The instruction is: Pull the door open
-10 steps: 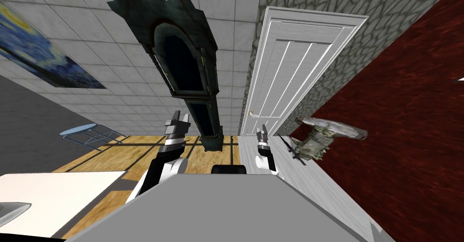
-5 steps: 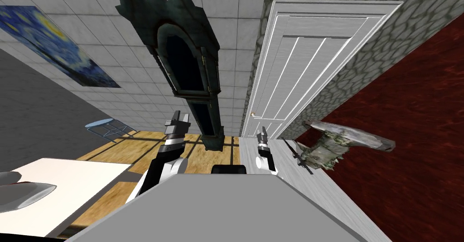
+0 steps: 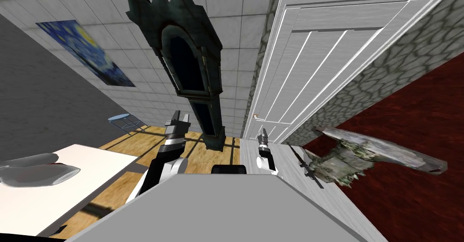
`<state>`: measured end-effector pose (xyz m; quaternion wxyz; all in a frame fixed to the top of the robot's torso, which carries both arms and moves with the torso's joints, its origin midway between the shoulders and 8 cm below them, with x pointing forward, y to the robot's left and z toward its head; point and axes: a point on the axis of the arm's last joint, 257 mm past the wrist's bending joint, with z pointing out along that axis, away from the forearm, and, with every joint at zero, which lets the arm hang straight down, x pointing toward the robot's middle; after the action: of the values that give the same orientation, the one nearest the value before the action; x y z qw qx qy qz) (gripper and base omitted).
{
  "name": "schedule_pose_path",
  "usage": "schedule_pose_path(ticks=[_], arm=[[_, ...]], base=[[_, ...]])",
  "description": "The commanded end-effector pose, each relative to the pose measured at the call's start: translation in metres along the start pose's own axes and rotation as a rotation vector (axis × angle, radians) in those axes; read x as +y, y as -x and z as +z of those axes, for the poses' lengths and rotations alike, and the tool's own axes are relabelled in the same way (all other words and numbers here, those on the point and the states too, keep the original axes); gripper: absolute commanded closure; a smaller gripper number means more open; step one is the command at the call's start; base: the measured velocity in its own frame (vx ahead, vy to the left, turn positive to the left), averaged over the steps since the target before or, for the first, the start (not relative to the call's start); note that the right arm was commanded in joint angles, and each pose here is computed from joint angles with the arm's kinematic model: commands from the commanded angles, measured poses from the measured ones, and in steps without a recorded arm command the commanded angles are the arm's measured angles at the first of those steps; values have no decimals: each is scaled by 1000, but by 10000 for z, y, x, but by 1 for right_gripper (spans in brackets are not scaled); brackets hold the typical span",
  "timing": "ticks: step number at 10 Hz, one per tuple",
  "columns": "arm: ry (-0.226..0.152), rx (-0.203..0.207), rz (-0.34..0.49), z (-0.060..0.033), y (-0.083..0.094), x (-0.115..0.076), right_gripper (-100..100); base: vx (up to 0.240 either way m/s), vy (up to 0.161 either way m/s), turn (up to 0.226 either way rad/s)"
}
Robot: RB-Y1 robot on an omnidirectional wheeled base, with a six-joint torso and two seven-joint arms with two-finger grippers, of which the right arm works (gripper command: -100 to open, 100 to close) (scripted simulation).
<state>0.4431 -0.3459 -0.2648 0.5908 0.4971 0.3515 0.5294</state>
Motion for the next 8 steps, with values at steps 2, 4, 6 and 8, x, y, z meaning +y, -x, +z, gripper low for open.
schedule_pose_path(ticks=[2, 4, 6, 8], arm=[[-27, -21, -2, -35, 111, -143, -100], [-55, -47, -5, -60, 258, -293, -100], [-86, -76, -12, -101, 413, -446, -100], [-100, -90, -15, -122, 491, -515, -100]], base=[[35, -82, 149], [33, -69, 170], [55, -105, 184], [25, -97, 134]])
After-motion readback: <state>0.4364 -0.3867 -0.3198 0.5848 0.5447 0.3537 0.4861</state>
